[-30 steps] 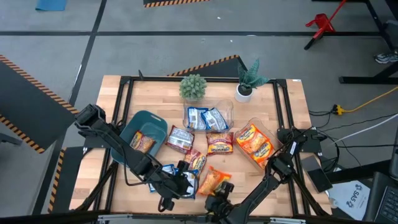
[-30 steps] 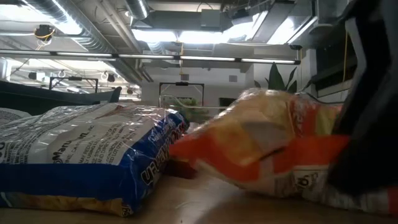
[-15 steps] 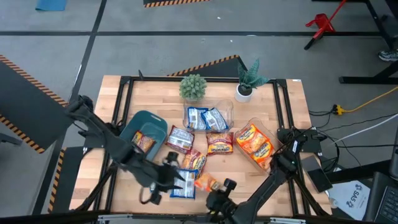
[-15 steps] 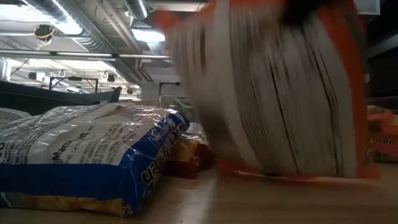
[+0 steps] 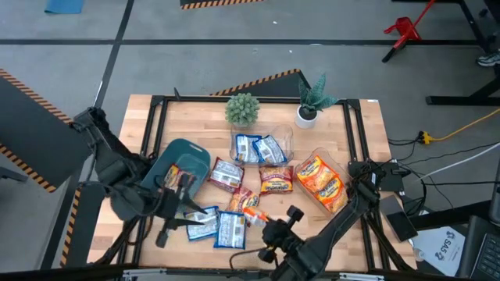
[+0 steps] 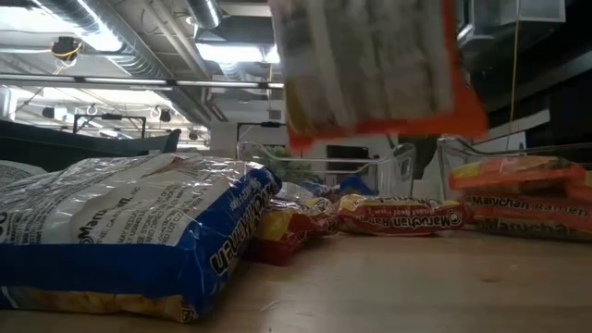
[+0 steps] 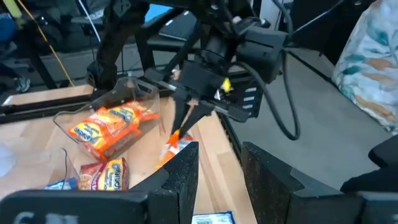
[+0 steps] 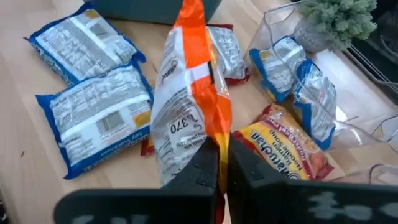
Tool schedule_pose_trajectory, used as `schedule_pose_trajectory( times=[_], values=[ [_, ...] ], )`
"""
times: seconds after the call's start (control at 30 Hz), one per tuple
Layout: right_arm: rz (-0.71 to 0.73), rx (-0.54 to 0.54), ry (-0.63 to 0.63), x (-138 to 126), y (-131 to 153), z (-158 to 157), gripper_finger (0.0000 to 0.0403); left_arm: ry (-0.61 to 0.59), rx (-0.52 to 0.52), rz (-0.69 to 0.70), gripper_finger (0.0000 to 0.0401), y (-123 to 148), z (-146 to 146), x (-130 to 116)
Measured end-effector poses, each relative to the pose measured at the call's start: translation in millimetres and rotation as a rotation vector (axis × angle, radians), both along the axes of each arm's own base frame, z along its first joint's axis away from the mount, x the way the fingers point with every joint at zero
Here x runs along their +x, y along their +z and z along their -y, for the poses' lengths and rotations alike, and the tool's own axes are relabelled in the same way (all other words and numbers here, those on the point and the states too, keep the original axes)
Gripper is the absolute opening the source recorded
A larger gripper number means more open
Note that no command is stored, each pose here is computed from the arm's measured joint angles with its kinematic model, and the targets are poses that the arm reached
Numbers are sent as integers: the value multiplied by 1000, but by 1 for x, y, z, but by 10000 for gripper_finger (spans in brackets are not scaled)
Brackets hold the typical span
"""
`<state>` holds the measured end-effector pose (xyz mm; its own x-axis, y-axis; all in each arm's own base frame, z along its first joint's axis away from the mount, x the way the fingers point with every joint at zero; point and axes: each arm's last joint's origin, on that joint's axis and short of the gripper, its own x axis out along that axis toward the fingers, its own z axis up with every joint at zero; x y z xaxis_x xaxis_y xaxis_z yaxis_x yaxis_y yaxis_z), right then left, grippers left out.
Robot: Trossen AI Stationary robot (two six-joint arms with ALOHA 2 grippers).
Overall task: Sort Maruchan noodles
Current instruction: Stack the orange noodle pack on top of the orange noodle pack in the right transparent bin
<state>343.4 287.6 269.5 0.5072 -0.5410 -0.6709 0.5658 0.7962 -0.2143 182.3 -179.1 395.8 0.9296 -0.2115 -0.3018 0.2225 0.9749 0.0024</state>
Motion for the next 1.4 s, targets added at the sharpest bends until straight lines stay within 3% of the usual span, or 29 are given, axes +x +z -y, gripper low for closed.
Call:
schedule_pose_trajectory(
  times=[0.2,0.43,0.63,0.8,1.1,1.4],
  values=[
    [-3,52,19,-4,33,19,0,2,36,-2,117,-1,6,-11],
    [93,112,105,-40,110,49,0,20,51,-17,117,-4,7,-14],
    [112,150,159,-65,147,77,0,27,53,-18,117,-4,6,-14],
    [19,206,142,-89,137,94,0,29,67,-31,117,-6,6,-15],
    [-85,353,-97,-156,87,131,0,49,75,-27,117,-6,5,-14],
    [-219,467,-251,-209,42,136,0,105,95,-10,117,-6,3,-14]
  ],
)
